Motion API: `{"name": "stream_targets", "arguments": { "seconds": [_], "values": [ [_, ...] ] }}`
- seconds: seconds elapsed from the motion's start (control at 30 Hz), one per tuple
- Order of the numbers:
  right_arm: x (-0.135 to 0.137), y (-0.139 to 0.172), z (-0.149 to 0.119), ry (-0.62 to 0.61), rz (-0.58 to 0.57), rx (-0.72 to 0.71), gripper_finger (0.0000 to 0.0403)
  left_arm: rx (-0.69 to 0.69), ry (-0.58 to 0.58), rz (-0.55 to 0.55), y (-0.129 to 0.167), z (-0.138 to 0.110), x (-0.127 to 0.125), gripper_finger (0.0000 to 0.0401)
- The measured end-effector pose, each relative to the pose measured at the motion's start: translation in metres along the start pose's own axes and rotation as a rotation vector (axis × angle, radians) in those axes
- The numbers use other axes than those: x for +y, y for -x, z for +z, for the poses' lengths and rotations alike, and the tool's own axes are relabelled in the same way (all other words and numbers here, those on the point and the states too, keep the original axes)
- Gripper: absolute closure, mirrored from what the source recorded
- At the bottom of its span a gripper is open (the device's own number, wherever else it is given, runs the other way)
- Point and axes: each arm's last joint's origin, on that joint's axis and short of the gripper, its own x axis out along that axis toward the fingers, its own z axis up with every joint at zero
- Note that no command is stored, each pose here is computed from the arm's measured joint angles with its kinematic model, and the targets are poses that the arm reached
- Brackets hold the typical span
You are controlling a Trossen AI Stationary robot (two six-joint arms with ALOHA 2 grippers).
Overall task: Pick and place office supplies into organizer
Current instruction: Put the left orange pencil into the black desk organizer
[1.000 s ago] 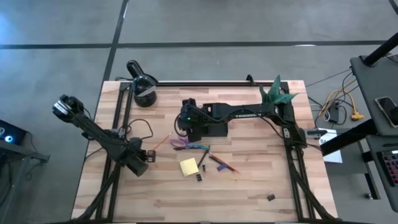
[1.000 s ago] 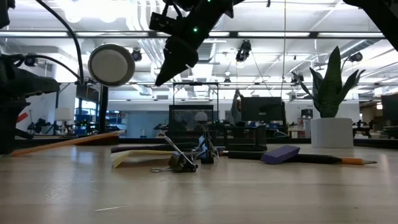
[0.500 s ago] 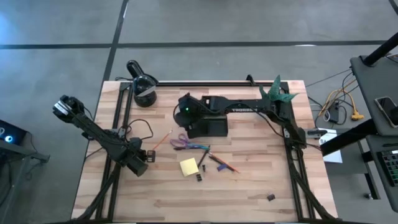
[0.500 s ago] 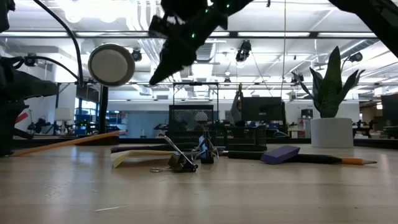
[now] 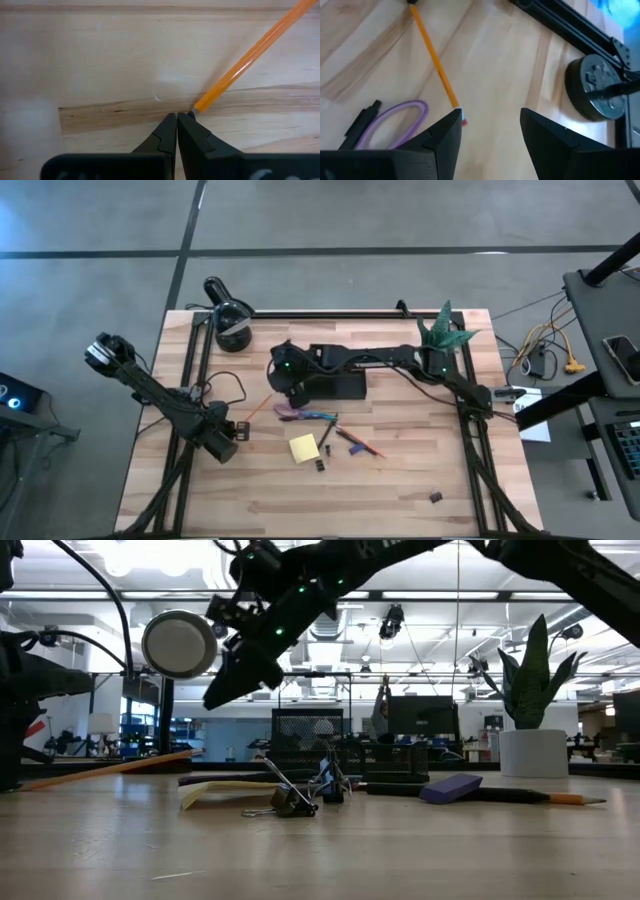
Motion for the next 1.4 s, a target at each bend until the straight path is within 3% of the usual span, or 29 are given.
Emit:
{"name": "stream_targets", "arguments": {
  "seconds": [0.53, 0.87, 1.07, 1.23, 1.3, 1.4],
  "values": [
    [0.011, -0.017, -0.008, -0.002, 0.069, 0.045, 0.0209, -0.034, -0.009, 0.013, -0.007, 0.004, 0.008, 0.0401],
    [0.008, -0.019, -0.006, -0.032, 0.043, 0.011, 0.0209, -0.041, -0.014, 0.018, -0.01, 0.005, 0.011, 0.0401],
    [-0.003, -0.015, 0.004, -0.359, -0.021, -0.073, 0.0209, -0.03, -0.044, -0.01, -0.008, 0.004, 0.008, 0.0401],
    [-0.007, -0.013, 0.006, -0.757, -0.11, -0.074, 0.0209, -0.037, -0.047, -0.017, -0.006, 0.005, 0.009, 0.0401],
    [-0.007, -0.012, 0.006, -0.841, -0.108, -0.066, 0.0209, -0.052, -0.049, -0.017, -0.006, 0.007, 0.01, 0.0401],
    [-0.005, -0.011, 0.008, -0.849, -0.103, -0.063, 0.0209, -0.12, -0.041, 0.017, -0.006, 0.013, 0.016, 0.0401]
  ]
}}
